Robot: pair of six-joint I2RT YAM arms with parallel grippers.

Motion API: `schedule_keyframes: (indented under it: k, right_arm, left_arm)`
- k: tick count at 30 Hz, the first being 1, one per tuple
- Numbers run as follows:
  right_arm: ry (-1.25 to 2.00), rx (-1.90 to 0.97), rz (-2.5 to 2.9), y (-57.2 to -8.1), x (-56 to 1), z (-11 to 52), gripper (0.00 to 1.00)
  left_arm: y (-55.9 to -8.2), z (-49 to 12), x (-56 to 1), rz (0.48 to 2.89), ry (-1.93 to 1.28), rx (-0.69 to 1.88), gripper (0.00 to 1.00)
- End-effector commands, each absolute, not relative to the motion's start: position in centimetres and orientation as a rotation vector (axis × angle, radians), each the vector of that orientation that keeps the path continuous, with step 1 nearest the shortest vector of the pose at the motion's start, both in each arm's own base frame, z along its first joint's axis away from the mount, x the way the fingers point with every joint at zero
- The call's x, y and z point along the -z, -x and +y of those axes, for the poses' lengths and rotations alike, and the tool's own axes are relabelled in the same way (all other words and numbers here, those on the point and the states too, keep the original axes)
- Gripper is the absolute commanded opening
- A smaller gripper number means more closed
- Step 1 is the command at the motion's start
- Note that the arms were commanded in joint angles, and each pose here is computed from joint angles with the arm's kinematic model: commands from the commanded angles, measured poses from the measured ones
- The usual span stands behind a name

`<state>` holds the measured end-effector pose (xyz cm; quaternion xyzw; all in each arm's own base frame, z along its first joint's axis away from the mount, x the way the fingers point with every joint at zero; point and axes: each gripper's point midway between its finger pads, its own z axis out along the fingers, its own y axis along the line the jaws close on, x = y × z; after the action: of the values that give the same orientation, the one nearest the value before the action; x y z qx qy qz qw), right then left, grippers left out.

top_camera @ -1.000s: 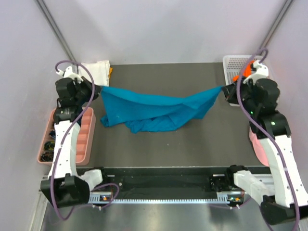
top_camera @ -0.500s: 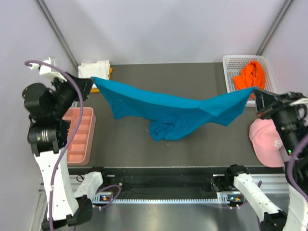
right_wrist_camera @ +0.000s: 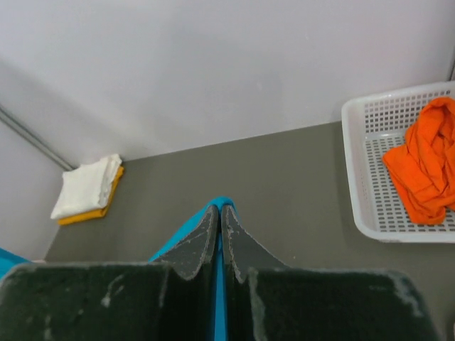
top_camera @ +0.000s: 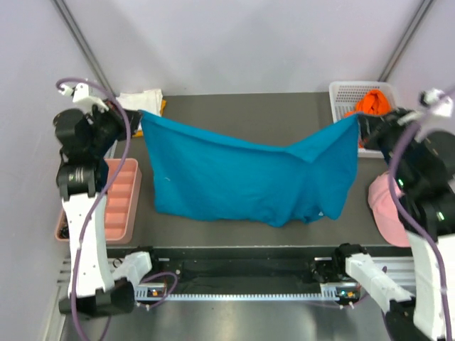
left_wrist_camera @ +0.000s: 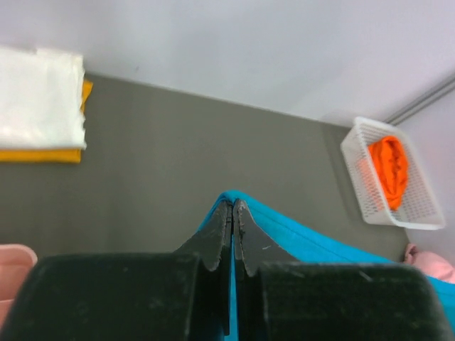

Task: Fold and stack the t-shirts
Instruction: Flatten out the tshirt

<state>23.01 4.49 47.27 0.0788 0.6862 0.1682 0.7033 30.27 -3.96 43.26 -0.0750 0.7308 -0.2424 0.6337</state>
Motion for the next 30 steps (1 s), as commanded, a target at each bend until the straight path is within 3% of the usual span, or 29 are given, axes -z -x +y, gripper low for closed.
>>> schedule_keyframes:
  k: [1,8,12,20,25,30]
  right_arm:
    - [-0.186,-0.357,1.526,-28.7,-47.0,5.1,0.0]
    - [-0.158,-0.396,1.552,-29.2,-47.6,6.1,0.0]
    - [-0.154,-0.404,1.551,-25.4,-48.9,5.6,0.0]
    - [-0.144,-0.423,1.485,-13.2,-51.3,3.6,0.0]
    - [-0.109,-0.471,1.304,-7.3,-57.6,3.2,0.0]
    - [-0.048,-0.559,1.222,-6.8,-60.5,4.6,0.0]
  left_arm:
    - [-34.4,-2.3,-42.4,1.627,0.213,0.511,0.0]
    - [-33.5,-2.7,-42.5,1.64,0.212,0.527,0.0]
    - [-29.7,-3.8,-44.4,1.63,0.171,0.54,0.0]
    - [-20.4,-6.7,-45.4,1.649,0.116,0.603,0.0]
    - [-19.1,-7.0,-44.8,1.601,0.116,0.605,0.0]
    - [-19.2,-6.7,-45.4,1.556,0.141,0.601,0.0]
